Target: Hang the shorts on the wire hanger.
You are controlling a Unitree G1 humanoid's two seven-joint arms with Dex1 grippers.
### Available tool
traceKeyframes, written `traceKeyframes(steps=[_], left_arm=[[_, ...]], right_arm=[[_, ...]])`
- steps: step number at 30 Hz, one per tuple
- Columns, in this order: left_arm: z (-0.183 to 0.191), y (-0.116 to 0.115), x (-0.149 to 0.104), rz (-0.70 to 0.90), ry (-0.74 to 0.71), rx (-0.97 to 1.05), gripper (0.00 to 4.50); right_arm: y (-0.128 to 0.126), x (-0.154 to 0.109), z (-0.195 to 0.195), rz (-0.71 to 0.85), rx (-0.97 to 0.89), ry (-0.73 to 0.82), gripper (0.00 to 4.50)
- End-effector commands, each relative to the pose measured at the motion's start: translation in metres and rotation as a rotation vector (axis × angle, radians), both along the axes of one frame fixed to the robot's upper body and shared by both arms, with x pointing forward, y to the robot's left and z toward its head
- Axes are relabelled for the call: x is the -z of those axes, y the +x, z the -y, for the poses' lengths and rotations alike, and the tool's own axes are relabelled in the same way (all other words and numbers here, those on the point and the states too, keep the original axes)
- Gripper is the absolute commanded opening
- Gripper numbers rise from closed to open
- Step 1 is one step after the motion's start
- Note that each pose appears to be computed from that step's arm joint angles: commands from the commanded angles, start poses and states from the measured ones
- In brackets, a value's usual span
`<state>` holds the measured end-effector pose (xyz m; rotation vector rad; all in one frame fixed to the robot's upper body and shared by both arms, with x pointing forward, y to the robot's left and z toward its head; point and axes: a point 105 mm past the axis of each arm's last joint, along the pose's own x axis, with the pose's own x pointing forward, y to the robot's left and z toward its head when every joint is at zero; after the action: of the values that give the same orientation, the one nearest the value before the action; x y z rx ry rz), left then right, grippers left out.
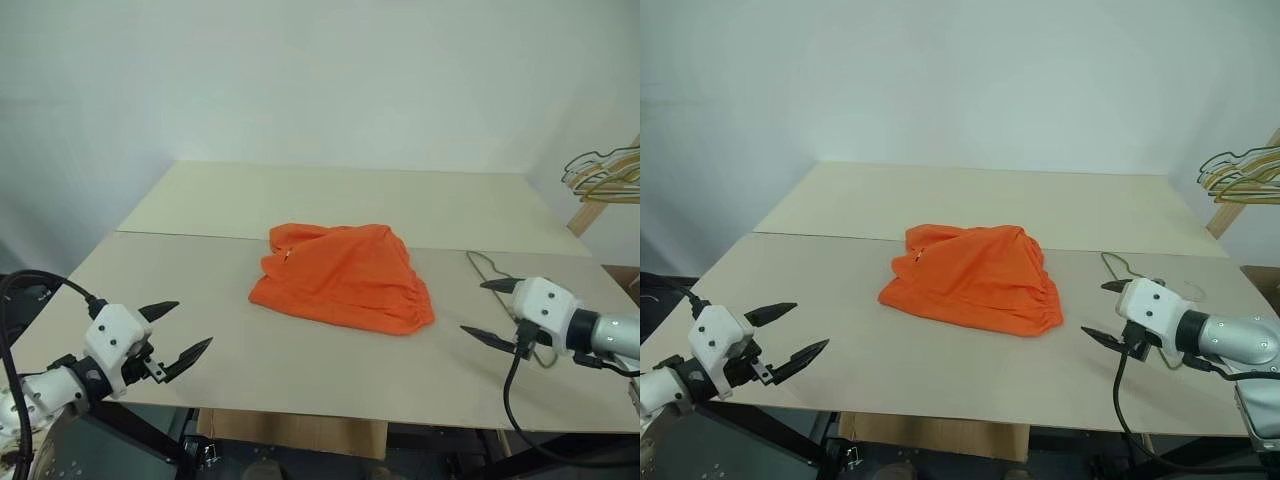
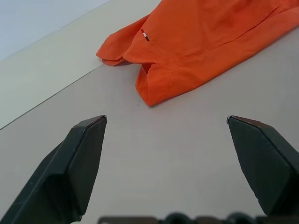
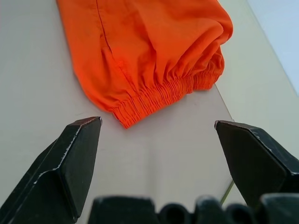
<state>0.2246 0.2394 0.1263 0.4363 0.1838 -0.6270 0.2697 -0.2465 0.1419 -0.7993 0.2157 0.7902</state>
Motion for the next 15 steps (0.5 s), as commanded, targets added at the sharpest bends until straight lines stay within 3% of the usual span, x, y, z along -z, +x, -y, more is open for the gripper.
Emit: traceKeyframes(steps=[1,6,9,15], left_arm=[[0.004,0.004,-0.003,0.029,0.084,0.05,4.48],[0.007,0.005,0.002,0.004,0.086,0.082,4.48],[0.006,0.004,0.009,-0.028,0.146,0.131,4.48],[0.008,0.014,0.011,-0.024,0.201,0.189,4.48]], right_arm=[[0.004,-0.017,-0.007,0.07,-0.056,0.004,4.5],[0.012,-0.024,-0.013,0.117,-0.076,-0.092,4.5],[0.011,-0.014,-0.023,0.132,-0.147,-0.251,4.5],[0.013,0.009,-0.052,0.237,-0.299,-0.407,4.5]])
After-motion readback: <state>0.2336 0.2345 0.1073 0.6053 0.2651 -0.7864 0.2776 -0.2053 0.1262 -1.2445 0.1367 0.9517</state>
